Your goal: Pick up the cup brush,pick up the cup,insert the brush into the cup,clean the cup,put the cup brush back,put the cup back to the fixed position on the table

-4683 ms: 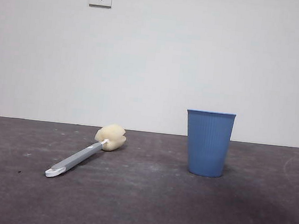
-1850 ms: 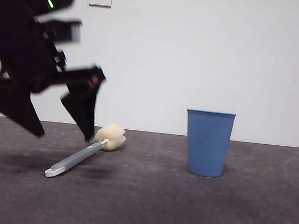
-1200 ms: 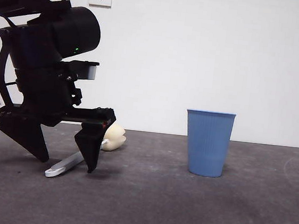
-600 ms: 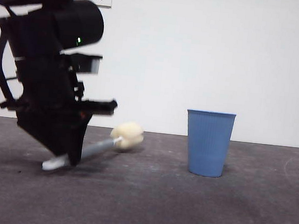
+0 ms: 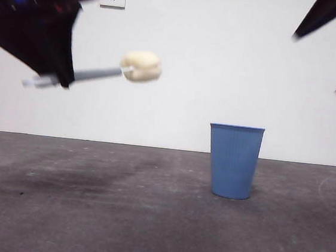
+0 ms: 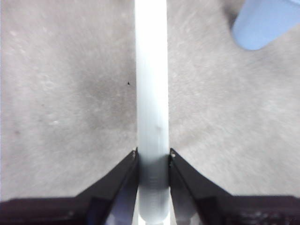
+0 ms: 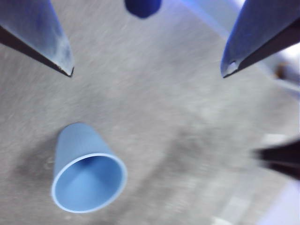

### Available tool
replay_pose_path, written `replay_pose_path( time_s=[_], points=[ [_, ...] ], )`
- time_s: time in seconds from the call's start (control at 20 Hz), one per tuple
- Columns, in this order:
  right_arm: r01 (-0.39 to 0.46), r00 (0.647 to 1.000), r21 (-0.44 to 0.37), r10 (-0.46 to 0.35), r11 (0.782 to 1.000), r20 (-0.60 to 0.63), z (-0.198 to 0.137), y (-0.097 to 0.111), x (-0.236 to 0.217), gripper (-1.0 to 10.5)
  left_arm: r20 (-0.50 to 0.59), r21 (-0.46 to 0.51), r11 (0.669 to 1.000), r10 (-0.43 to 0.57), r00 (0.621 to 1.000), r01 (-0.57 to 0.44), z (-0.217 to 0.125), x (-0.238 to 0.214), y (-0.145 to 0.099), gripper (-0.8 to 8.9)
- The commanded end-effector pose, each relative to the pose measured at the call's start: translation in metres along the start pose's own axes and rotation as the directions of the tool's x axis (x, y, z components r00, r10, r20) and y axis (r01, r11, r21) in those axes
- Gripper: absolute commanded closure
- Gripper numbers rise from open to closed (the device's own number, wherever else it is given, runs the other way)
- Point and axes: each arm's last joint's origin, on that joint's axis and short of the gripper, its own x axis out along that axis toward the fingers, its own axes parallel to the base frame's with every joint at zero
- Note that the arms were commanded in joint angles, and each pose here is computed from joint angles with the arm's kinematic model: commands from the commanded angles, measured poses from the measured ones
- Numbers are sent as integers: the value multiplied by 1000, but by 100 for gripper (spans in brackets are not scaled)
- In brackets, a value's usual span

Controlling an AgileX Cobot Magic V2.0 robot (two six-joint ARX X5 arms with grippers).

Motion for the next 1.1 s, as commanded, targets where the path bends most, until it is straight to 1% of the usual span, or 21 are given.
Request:
replay_pose_path(
  time_s=[0.05, 0.15, 0.25, 0.45, 0.5, 0.55, 0.65, 0.75, 0.9, 1.1],
  points=[
    [78, 997, -29, -78, 997, 0, -4, 4, 30, 351, 32, 33, 999, -10, 999, 9, -3, -18, 1, 822],
    [139, 990, -62, -138, 988, 27, -8, 8, 54, 351, 42, 37, 999, -12, 999, 10, -8, -32, 2, 822],
    [200, 979, -55, -197, 978, 54, -16, 7, 72, 351, 37, 39, 999, -8, 999, 6, -13, -42, 4, 822],
    [258, 963, -61, -252, 964, 99, -35, -2, 96, 351, 36, 39, 999, -7, 999, 6, -21, -56, 6, 822],
    [257, 962, -64, -248, 964, 115, -40, -5, 102, 350, 37, 39, 999, -8, 999, 6, -22, -58, 6, 822],
    [257, 961, -84, -245, 963, 133, -42, -7, 107, 351, 39, 39, 999, -8, 999, 6, -22, -59, 6, 822],
    [258, 956, -106, -238, 960, 172, -40, -9, 116, 350, 32, 38, 999, -7, 999, 6, -23, -59, 6, 822],
    [262, 949, -106, -235, 959, 212, -38, -14, 127, 350, 21, 38, 999, -5, 1000, 4, -24, -59, 7, 822],
    [284, 935, -93, -255, 954, 247, -39, -29, 142, 350, -6, 38, 999, 1, 1000, 0, -26, -59, 7, 822],
    [298, 917, -118, -249, 947, 313, -38, -40, 155, 350, -9, 37, 999, 1, 1000, -1, -27, -59, 7, 822]
  ],
)
